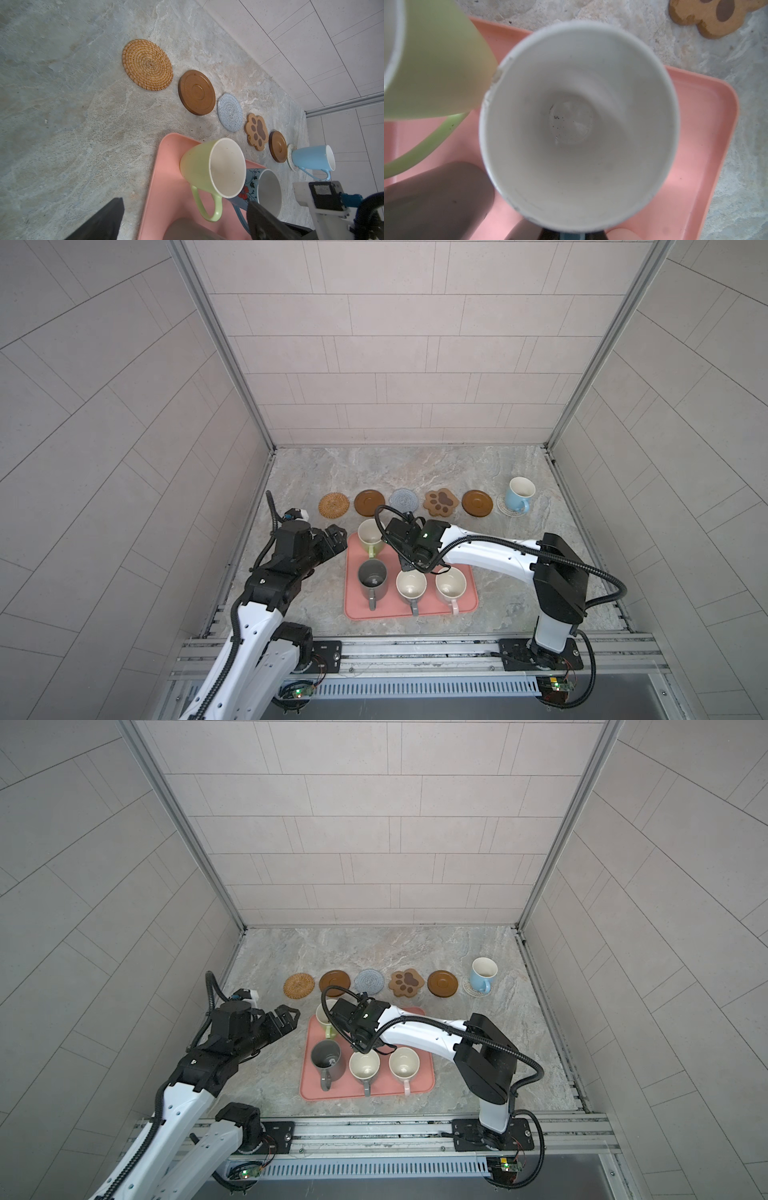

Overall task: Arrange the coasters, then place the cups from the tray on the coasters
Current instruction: 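Lower right gripper into the blue floral mug on the tray, then lift the blue floral mug with right gripper and carry it toward the coasters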

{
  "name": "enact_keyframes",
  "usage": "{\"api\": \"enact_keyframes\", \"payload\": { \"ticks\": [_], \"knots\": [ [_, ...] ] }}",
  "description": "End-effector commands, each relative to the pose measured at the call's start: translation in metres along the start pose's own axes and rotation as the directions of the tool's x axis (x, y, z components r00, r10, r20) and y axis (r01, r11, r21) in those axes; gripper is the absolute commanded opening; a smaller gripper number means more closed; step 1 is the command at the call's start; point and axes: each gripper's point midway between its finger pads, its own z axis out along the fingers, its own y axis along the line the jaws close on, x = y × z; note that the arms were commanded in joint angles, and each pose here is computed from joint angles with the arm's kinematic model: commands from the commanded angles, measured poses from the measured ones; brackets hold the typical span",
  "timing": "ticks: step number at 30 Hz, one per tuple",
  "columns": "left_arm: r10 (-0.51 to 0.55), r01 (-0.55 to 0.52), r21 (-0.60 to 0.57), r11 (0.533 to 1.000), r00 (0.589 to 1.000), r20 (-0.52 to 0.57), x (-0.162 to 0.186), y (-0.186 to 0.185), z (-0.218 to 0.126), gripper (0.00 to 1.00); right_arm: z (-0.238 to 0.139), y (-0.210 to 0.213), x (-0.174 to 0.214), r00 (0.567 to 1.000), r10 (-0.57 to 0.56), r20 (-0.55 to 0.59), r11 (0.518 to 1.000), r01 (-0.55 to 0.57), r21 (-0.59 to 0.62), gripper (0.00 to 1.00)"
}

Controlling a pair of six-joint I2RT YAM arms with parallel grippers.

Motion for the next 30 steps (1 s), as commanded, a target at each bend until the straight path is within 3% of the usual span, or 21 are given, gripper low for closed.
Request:
{"api": "enact_keyframes", "payload": {
  "ticks": [1, 30],
  "knots": [
    [-0.009, 0.009, -0.021, 1.0, 1.0, -0.001, 0.004, 0.006, 0.0, 1.0, -0.003, -0.015, -0.001, 1.0, -0.015, 0.008, 0.998, 0.015, 0.062, 0.13],
    [-0.007, 0.007, -0.017, 1.0, 1.0, 0.003, -0.001, 0.002, 0.0, 1.0, -0.031, -0.091, -0.032, 0.994, 0.073, 0.077, 0.992, -0.081, 0.097, 0.09]
  ]
}}
